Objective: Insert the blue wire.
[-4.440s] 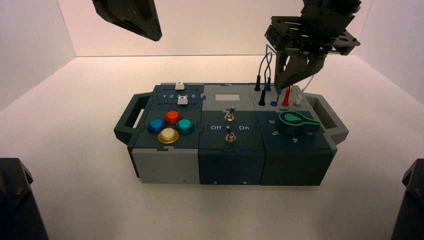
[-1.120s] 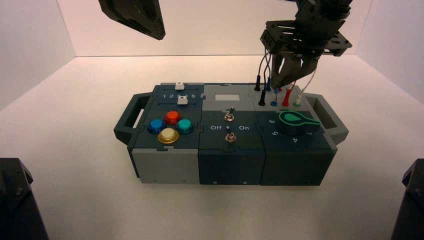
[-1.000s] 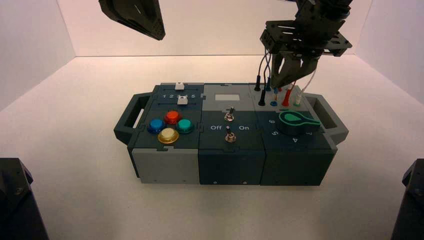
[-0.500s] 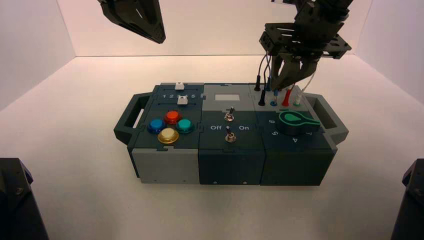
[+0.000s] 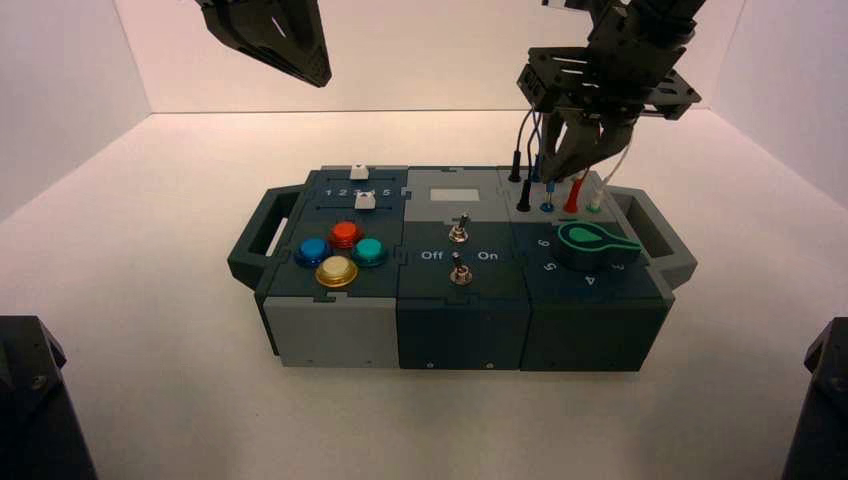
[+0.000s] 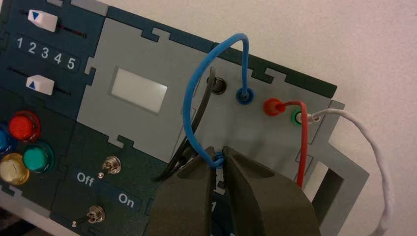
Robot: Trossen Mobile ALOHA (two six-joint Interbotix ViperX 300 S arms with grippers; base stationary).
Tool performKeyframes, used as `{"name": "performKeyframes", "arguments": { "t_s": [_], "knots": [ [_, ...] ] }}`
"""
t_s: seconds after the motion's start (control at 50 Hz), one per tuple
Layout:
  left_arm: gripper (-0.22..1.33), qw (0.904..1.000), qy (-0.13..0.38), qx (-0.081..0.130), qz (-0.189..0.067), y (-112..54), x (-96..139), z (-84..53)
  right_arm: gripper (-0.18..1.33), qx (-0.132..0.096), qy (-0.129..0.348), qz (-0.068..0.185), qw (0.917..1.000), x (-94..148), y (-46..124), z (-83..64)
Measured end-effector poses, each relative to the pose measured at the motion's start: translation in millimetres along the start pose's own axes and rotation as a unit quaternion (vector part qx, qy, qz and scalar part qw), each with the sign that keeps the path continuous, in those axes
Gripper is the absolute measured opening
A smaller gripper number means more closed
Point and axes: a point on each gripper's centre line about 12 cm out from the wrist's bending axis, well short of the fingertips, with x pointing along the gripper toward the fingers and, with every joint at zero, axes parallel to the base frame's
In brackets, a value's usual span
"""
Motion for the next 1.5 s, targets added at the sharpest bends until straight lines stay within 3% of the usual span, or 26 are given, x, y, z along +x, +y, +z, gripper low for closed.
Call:
{"name": "performKeyframes", "arguments": {
  "t_s": [1.5],
  "knots": [
    [-0.16,1.0,0.001,0.002,0.002,1.0,1.8,0.2,-0.01,0.002,0.004,0.005,1.0,1.2,2.7,-11.3]
  ]
}}
